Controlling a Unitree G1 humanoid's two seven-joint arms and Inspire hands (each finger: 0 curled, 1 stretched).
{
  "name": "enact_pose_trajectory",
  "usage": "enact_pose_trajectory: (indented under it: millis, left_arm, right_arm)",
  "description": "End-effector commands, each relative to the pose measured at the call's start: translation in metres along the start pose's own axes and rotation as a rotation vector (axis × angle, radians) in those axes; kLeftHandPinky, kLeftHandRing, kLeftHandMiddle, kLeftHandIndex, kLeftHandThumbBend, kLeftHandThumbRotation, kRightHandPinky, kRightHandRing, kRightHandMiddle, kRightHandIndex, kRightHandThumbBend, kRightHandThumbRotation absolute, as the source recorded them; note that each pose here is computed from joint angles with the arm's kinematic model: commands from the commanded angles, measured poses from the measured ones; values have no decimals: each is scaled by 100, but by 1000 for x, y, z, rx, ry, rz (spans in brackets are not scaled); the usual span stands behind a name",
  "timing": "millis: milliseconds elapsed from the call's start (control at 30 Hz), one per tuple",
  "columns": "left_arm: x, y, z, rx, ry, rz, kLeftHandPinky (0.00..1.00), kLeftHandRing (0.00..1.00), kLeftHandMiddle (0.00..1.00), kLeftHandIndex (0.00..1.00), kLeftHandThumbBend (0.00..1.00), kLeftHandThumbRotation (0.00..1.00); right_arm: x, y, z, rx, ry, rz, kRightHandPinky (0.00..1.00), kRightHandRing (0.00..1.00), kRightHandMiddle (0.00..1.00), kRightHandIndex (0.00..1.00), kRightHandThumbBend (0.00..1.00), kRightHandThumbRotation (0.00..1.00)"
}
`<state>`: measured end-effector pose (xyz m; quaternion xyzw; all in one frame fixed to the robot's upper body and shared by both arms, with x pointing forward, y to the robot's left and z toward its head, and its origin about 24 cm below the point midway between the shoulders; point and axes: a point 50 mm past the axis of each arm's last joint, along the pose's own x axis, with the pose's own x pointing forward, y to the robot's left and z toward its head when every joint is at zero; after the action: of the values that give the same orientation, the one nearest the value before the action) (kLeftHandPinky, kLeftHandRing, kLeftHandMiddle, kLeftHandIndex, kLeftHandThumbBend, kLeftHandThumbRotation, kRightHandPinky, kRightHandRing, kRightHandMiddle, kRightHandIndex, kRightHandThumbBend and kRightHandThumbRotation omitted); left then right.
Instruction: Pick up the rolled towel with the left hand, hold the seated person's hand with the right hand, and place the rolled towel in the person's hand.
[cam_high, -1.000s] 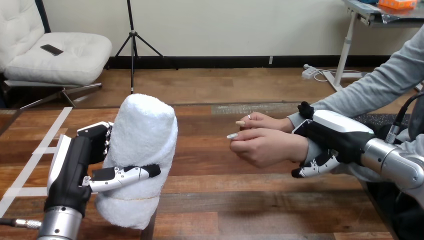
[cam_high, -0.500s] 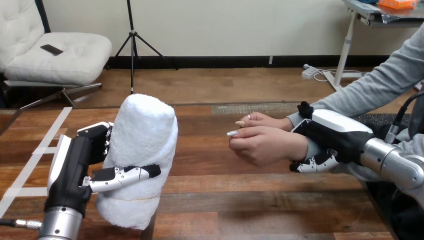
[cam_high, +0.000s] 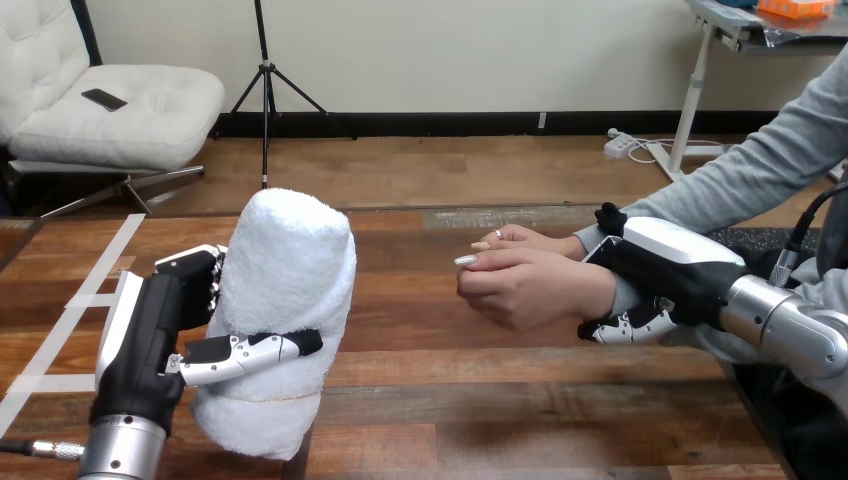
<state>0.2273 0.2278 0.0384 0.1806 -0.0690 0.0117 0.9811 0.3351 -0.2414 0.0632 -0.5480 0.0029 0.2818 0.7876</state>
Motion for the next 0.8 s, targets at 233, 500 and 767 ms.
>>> enact_pose_trajectory:
  millis: [233, 500, 767]
  left_arm:
    - [11, 6, 25, -6, -140, 35, 28, 33, 37, 41, 59, 0]
    - [12, 4, 24, -20, -142, 34, 28, 32, 37, 41, 59, 0]
    - [12, 3, 23, -32, -139, 34, 27, 32, 37, 40, 58, 0]
  right_arm:
    - [7, -19, 10, -12, -47, -80, 18, 23, 29, 29, 36, 7]
    - [6, -18, 10, -6, -48, -84, 17, 21, 28, 28, 36, 7]
    - [6, -18, 10, -1, -52, -93, 16, 21, 28, 29, 37, 6]
